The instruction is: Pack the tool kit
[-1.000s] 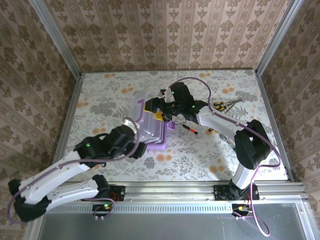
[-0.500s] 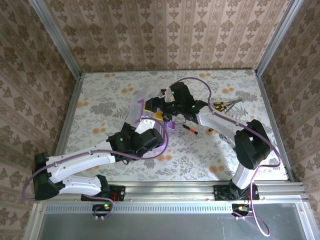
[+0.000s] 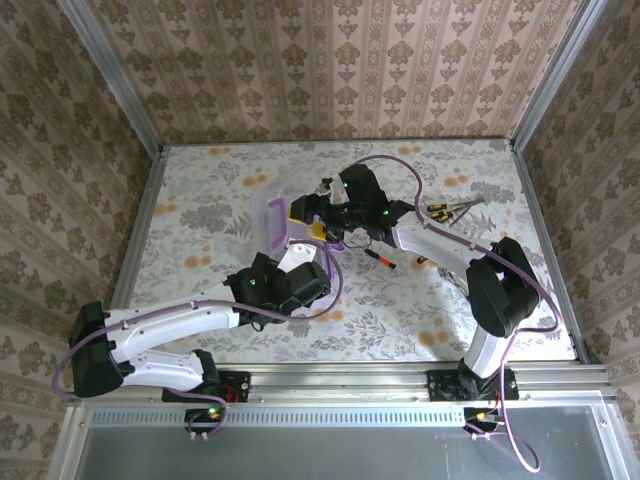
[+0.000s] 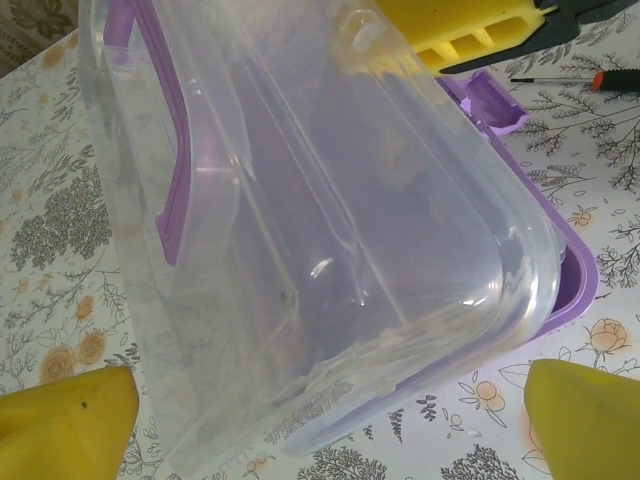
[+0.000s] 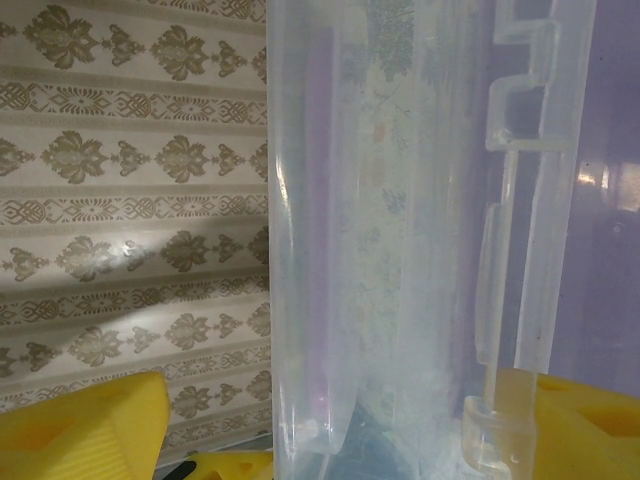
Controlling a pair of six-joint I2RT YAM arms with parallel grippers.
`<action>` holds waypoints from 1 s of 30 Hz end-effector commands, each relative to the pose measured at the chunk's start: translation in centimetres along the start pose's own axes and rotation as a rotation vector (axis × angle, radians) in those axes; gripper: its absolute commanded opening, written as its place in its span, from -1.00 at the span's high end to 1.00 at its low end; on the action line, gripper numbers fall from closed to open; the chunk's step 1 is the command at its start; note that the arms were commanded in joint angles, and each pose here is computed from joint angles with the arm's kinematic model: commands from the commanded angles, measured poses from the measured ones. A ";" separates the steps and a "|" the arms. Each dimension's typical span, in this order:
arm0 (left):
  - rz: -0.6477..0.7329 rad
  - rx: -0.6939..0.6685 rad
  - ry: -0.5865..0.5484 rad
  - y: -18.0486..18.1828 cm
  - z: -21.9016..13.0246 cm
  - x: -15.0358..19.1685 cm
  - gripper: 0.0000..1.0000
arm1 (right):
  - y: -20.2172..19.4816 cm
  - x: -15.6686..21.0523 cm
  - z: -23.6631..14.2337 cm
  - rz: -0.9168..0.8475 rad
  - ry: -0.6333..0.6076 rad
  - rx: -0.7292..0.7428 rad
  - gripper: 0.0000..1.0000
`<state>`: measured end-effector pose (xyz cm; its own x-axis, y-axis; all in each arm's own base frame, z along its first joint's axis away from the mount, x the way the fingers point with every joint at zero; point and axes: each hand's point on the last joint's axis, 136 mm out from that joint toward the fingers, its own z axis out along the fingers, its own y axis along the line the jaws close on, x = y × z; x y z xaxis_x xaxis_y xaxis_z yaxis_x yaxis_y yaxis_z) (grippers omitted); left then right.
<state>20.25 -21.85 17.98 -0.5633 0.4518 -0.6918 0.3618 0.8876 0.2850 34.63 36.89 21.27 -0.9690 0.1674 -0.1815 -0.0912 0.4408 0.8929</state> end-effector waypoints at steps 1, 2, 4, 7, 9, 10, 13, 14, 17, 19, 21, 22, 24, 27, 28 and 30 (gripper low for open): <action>0.018 -0.017 0.013 0.0 -0.2 0.1 -1.00 | 2.4 -0.6 0.2 -0.025 -0.006 -0.074 -0.68; 0.013 -0.038 0.016 0.2 -0.1 0.1 -1.00 | 2.5 -0.5 0.2 -0.017 -0.005 -0.084 -0.68; 0.004 -0.075 0.026 0.6 0.0 0.1 -1.00 | 2.9 -0.5 0.2 -0.006 -0.002 -0.113 -0.67; -0.019 -0.129 0.039 0.9 0.4 0.3 -1.00 | 3.4 -0.5 0.1 0.004 -0.007 -0.134 -0.67; -0.028 -0.168 0.034 1.3 0.5 0.2 -1.00 | 3.5 -0.4 0.1 0.019 -0.005 -0.147 -0.66; -0.036 -0.192 0.029 1.6 0.5 0.0 -1.00 | 3.5 -0.4 0.1 0.025 -0.006 -0.153 -0.65; -0.071 -0.260 0.006 2.8 0.3 -0.3 -1.00 | 3.5 -0.3 0.1 0.036 -0.006 -0.157 -0.63; -0.076 -0.268 -0.001 2.9 0.3 -0.4 -1.00 | 3.4 -0.2 0.1 0.037 -0.005 -0.156 -0.63; -0.089 -0.271 -0.016 3.1 0.2 -0.6 -1.00 | 3.2 0.0 0.0 0.038 -0.002 -0.152 -0.62; -0.093 -0.250 -0.021 2.9 0.4 -0.5 -0.99 | 3.1 0.1 0.0 0.041 -0.002 -0.151 -0.62; -0.106 -0.220 -0.006 2.8 1.0 -0.1 -0.82 | 2.9 0.2 0.0 0.046 0.001 -0.152 -0.61; -0.105 -0.202 0.006 2.7 1.3 0.1 -0.70 | 2.9 0.3 0.0 0.046 0.001 -0.153 -0.61; -0.121 -0.191 0.013 2.8 1.5 0.5 -0.47 | 3.0 0.3 0.0 0.048 -0.001 -0.155 -0.60; -0.116 -0.185 0.010 3.1 1.4 0.8 -0.33 | 2.7 0.0 0.0 0.061 -0.019 -0.145 -0.61; -0.113 -0.186 0.011 3.2 1.3 0.9 -0.32 | 2.6 0.0 0.0 0.062 -0.021 -0.143 -0.61; -0.111 -0.184 0.007 3.4 1.2 0.9 -0.28 | 2.8 -0.2 0.1 0.065 -0.023 -0.149 -0.61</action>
<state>21.98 -18.34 17.52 -0.5996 0.3607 -0.7144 0.1388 0.9260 0.3510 34.75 37.96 22.73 -0.9712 0.2075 -0.1172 -0.0461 0.3192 0.9466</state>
